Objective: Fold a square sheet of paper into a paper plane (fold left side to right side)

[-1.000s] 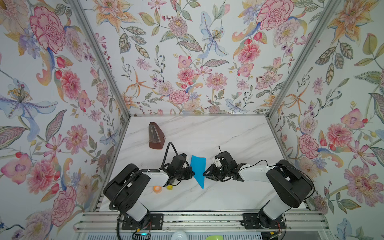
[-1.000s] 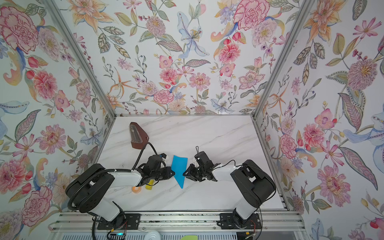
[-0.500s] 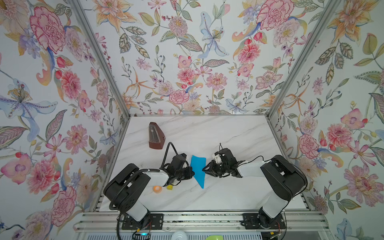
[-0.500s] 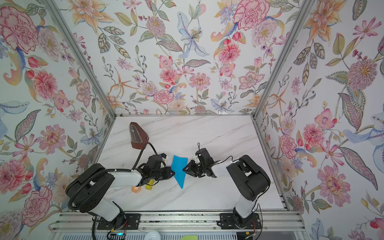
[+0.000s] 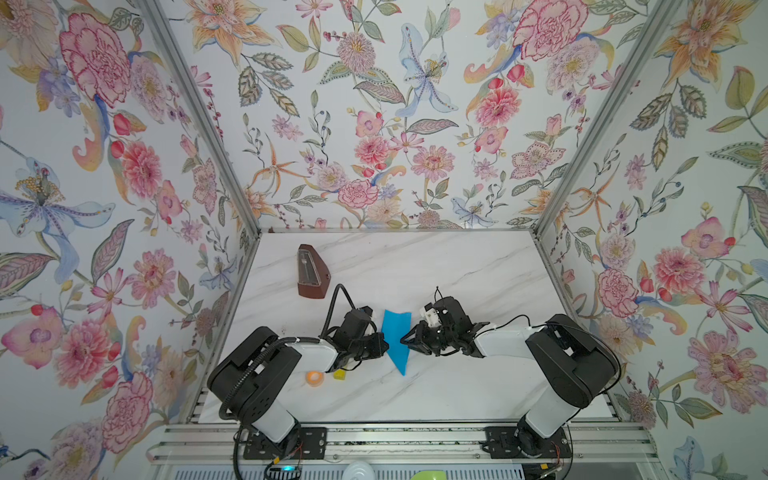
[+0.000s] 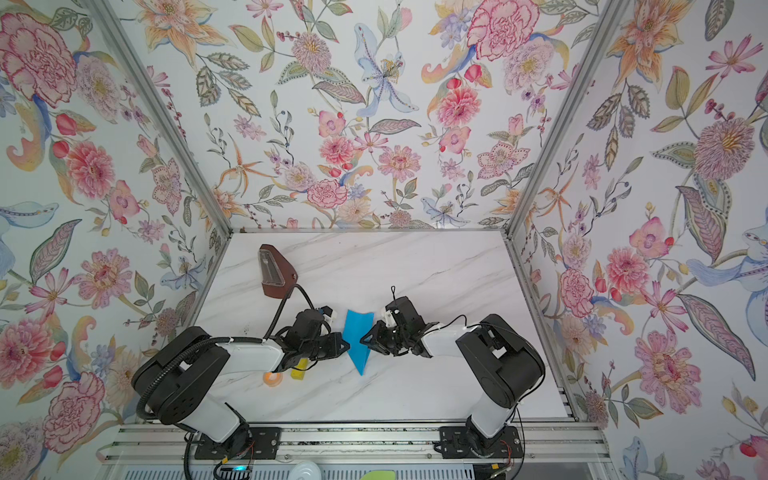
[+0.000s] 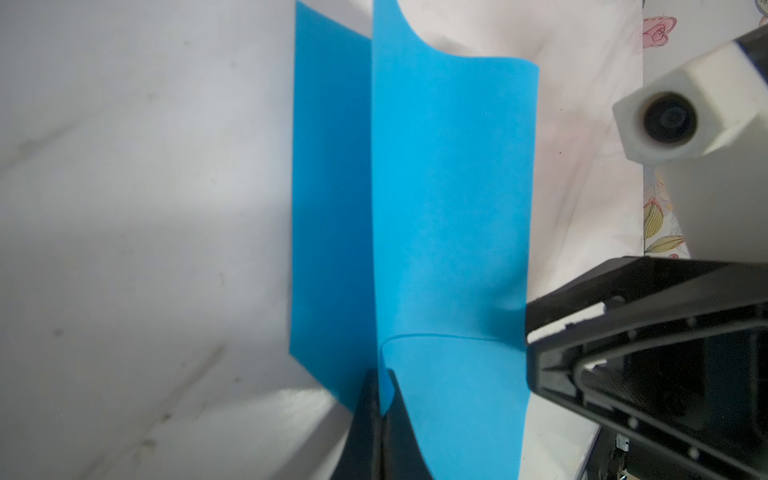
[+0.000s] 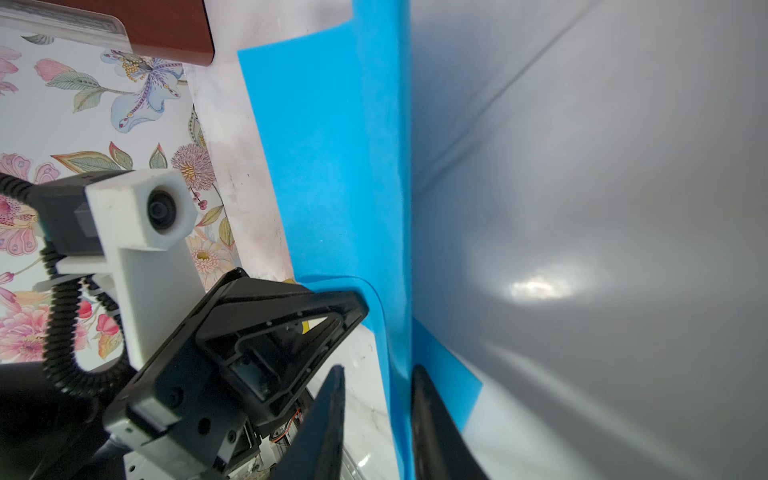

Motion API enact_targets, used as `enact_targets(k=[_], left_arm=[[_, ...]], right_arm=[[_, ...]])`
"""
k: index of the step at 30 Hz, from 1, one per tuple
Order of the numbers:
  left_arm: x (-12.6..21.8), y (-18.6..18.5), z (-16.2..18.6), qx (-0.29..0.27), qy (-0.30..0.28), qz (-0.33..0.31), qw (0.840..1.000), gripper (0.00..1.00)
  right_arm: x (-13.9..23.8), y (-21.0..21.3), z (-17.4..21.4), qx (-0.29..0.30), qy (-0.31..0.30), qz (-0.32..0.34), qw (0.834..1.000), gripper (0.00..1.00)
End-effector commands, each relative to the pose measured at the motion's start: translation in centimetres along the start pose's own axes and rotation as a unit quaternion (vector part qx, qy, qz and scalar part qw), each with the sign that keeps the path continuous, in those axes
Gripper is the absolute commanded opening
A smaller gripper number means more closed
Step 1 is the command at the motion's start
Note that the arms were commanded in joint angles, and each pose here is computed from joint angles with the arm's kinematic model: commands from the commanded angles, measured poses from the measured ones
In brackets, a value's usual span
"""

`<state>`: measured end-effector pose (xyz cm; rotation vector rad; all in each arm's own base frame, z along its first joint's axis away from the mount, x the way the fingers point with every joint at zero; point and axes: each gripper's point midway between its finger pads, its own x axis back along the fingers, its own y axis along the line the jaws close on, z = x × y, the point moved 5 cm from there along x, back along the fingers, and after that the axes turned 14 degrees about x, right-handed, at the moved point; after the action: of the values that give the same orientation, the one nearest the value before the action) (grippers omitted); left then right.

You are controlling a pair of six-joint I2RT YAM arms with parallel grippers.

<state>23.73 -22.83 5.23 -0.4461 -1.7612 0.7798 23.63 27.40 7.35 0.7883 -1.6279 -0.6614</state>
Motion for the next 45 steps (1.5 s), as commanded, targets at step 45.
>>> enact_targets(k=[45], left_arm=[[1.9,-2.2,-0.8,-0.058,0.022,-0.077,0.995,0.0]], right_arm=[[-0.7,-2.6,4.1,-0.013,0.034,0.058,0.998,0.0]])
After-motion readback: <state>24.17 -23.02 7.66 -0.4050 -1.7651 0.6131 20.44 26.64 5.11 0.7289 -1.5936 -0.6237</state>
